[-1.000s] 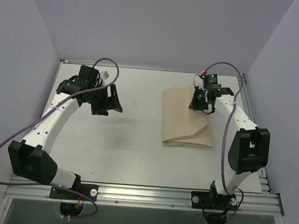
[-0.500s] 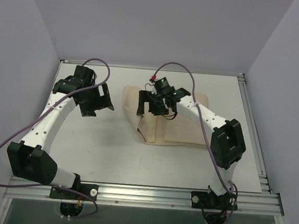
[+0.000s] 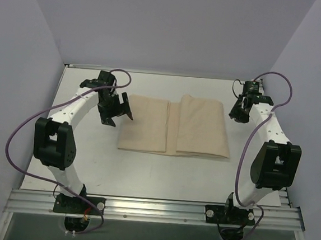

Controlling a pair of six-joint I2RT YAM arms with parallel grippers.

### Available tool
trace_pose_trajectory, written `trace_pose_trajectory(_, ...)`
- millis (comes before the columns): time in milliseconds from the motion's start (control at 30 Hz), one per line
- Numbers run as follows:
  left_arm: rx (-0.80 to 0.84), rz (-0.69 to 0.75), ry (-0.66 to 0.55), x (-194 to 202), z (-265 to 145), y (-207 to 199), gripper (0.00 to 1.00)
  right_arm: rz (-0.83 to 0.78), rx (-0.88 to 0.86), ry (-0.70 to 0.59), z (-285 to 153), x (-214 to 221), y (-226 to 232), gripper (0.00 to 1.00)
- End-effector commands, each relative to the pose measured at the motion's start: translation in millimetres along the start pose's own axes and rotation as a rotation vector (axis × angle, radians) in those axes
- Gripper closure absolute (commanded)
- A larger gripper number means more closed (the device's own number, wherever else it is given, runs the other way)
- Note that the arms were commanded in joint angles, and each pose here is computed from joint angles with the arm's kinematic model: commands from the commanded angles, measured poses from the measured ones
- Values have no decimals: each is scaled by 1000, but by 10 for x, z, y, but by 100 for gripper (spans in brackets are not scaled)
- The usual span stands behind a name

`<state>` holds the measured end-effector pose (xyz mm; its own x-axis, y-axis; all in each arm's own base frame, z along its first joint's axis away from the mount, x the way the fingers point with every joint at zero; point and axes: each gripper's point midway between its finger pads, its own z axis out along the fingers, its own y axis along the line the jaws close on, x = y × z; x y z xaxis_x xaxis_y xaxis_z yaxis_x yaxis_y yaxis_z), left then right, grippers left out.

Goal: Open and lay out the surgical kit
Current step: Open the surgical kit at the center of the board.

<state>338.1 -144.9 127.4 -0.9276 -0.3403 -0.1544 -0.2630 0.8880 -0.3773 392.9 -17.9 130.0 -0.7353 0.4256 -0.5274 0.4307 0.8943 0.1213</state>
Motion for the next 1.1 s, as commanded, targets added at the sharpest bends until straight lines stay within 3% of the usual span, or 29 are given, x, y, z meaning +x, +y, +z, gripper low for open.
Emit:
trace_pose_trajectory(0,-24,8,-47,-234,-5,-101,4,37,66,42,84,102,-221,82)
trace_pose_trajectory(67,-71,7,-43,-284,47,-41,4,50,94,64,218,168,-269,100)
trace_pose_trajectory(133,-96,8,-11,-292,216,15,2,52,109,86,305,236,-293,100)
trace_pose_trajectory(400,-154,-19,72,-263,680,203,26,5,143,188,720,534,-371,100)
trace_pose_trajectory(500,-198,-28,78,-289,750,305,24,-22,114,204,813,605,-315,100)
trace_pose_trajectory(533,-208,-25,68,-312,770,326,14,-31,104,207,832,616,-279,100)
trace_pose_trajectory(567,-205,-26,68,-326,783,338,11,-38,95,220,867,646,-256,100)
trace_pose_trajectory(733,-221,-23,91,-337,953,418,10,-117,40,247,881,761,94,100)
trace_pose_trajectory(833,-217,-20,115,-317,1069,462,25,-151,22,251,860,841,308,100)
trace_pose_trajectory(867,-217,-22,123,-302,1099,488,41,-150,8,255,864,868,357,100)
trace_pose_trajectory(933,-224,-37,134,-321,1148,576,64,-145,-21,267,857,941,472,100)
trace_pose_trajectory(967,-237,-38,129,-353,1144,636,90,-140,-45,284,859,989,534,100)
trace_pose_trajectory(1000,-245,-43,134,-373,1156,697,98,-140,-61,288,844,1028,623,100)
trace_pose_trajectory(1067,-270,-63,126,-469,1099,877,98,-139,-91,298,826,1072,737,100)
